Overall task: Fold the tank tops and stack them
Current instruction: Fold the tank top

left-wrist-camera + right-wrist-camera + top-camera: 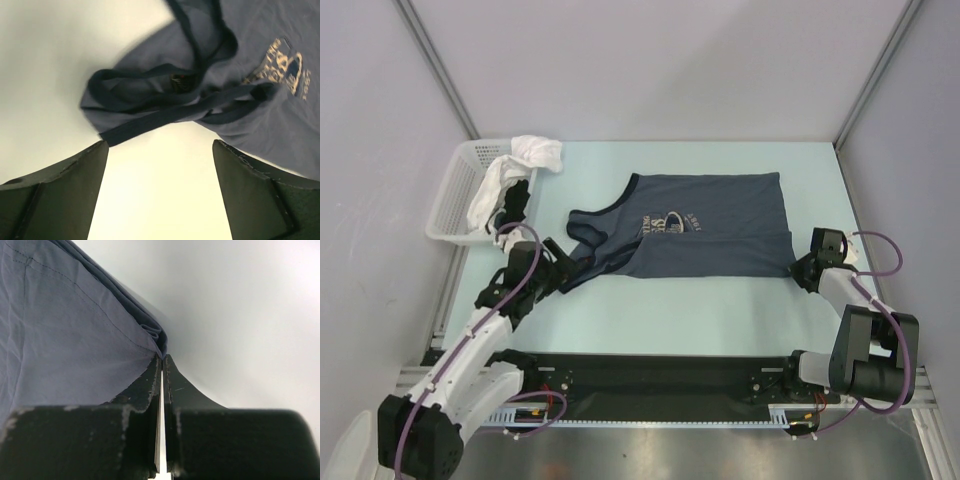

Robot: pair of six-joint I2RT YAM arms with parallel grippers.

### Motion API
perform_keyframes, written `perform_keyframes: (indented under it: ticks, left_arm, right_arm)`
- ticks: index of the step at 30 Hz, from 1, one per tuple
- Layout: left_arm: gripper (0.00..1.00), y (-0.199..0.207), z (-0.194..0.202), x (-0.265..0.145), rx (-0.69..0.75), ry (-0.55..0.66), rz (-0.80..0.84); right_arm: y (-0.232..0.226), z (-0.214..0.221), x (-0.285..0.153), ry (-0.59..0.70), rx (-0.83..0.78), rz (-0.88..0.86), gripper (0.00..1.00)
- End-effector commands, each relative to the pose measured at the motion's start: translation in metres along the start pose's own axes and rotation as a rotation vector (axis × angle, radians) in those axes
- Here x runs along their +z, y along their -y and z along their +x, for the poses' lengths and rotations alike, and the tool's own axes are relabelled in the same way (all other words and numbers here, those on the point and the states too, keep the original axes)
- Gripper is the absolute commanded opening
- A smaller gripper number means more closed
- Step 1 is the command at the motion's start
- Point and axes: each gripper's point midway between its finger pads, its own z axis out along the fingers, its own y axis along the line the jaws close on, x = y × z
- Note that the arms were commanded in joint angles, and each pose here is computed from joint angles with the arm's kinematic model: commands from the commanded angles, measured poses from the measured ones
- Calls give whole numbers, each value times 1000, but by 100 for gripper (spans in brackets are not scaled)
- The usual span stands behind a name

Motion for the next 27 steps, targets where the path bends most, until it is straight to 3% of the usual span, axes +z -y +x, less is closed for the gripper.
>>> perform_keyframes:
  ticks: [1, 6, 16, 19, 23, 27]
  left_arm:
    - [93, -22, -4, 1, -136, 60, -63]
    - [84, -49, -3, 12, -223, 27, -162]
    - [67, -46, 17, 42, -296, -71, -122]
    - [47, -48, 20, 48, -319, -64, -117]
    - [3, -57, 11, 56, -369, -39, -162]
    - [4, -70, -16, 60, -455, -12, -183]
  right_arm:
    - [2, -3, -1, 15, 5, 9, 0]
    - [2, -2, -1, 15, 4, 5, 0]
    - [3, -2, -2, 14, 4, 4, 0]
    - [3, -2, -1, 13, 4, 1, 0]
    - [2, -1, -2, 11, 4, -1, 0]
    - [5, -1, -2, 17, 2, 11, 0]
